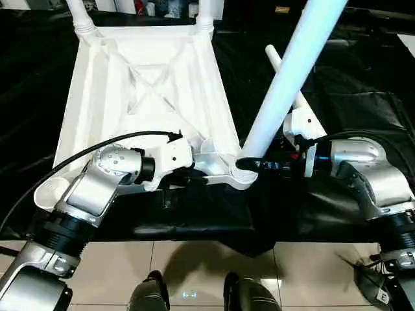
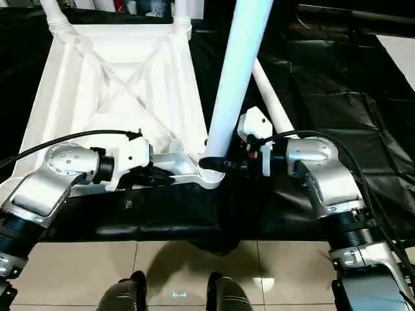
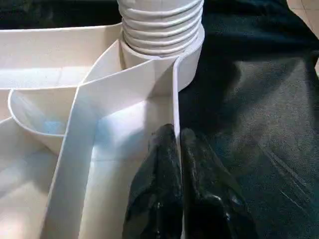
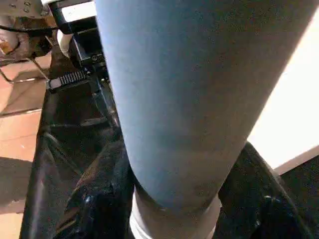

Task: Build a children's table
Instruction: Pick table leg

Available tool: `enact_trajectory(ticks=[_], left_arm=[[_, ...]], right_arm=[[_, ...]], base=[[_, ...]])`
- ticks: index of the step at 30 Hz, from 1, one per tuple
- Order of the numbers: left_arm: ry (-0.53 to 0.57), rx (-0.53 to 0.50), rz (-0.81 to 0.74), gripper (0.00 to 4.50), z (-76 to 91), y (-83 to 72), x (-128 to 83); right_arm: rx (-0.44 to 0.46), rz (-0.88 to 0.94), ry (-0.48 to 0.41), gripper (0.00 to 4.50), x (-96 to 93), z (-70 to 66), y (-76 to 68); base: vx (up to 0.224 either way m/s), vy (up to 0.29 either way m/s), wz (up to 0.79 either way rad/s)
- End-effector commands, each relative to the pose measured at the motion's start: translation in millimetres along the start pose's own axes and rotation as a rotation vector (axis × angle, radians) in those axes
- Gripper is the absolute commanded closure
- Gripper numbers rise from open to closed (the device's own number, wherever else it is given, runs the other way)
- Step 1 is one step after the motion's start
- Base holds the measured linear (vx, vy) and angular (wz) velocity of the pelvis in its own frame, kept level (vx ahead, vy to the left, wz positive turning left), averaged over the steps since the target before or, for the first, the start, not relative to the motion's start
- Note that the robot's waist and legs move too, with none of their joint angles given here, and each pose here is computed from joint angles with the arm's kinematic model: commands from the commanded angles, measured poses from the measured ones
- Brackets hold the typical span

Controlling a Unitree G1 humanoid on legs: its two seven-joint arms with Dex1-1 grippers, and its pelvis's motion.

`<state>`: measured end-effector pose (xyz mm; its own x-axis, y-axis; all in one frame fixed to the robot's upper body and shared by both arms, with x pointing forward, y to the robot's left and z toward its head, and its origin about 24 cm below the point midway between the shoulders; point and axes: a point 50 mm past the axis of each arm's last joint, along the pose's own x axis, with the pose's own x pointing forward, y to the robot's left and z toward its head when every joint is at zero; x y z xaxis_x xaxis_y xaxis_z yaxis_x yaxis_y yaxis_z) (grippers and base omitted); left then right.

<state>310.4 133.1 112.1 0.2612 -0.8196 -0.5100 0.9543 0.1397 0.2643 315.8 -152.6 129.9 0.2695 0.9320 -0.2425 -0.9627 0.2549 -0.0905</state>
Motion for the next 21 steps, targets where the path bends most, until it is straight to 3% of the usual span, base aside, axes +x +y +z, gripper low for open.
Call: enact_trajectory(ticks=[1, 5, 9, 12, 21], left_arm=[[-0.02, -0.003, 0.015, 4.5, 0.6, -0.4, -1], [-0.023, -0.002, 0.002, 4.5, 1.6, -1.0, -1], [-0.023, -0.001, 0.002, 4.5, 1.8, -0.4, -1], [-0.023, 0.0, 0.001, 4.5, 2.2, 0.1, -1], [-0.014, 0.014, -0.011, 4.5, 2.5, 1.1, -3]], right_arm=[[0.245, 0.109, 0.131, 2.63, 6.6, -54.7, 22.0], [0.292, 0.008, 0.103, 2.63, 10.3, -62.2, 15.8], [0.325, -0.098, 0.135, 2.64, 11.0, -73.9, 11.2], [0.318, -0.044, 0.158, 2.64, 8.7, -80.2, 18.9], [0.264, 0.089, 0.181, 2.64, 4.2, -78.6, 30.8]], base=[[0.0, 0.0, 0.0], [0.0, 0.0, 0.0], [0.0, 0.0, 0.0], [0.0, 0.0, 0.0], [0.0, 0.0, 0.0]])
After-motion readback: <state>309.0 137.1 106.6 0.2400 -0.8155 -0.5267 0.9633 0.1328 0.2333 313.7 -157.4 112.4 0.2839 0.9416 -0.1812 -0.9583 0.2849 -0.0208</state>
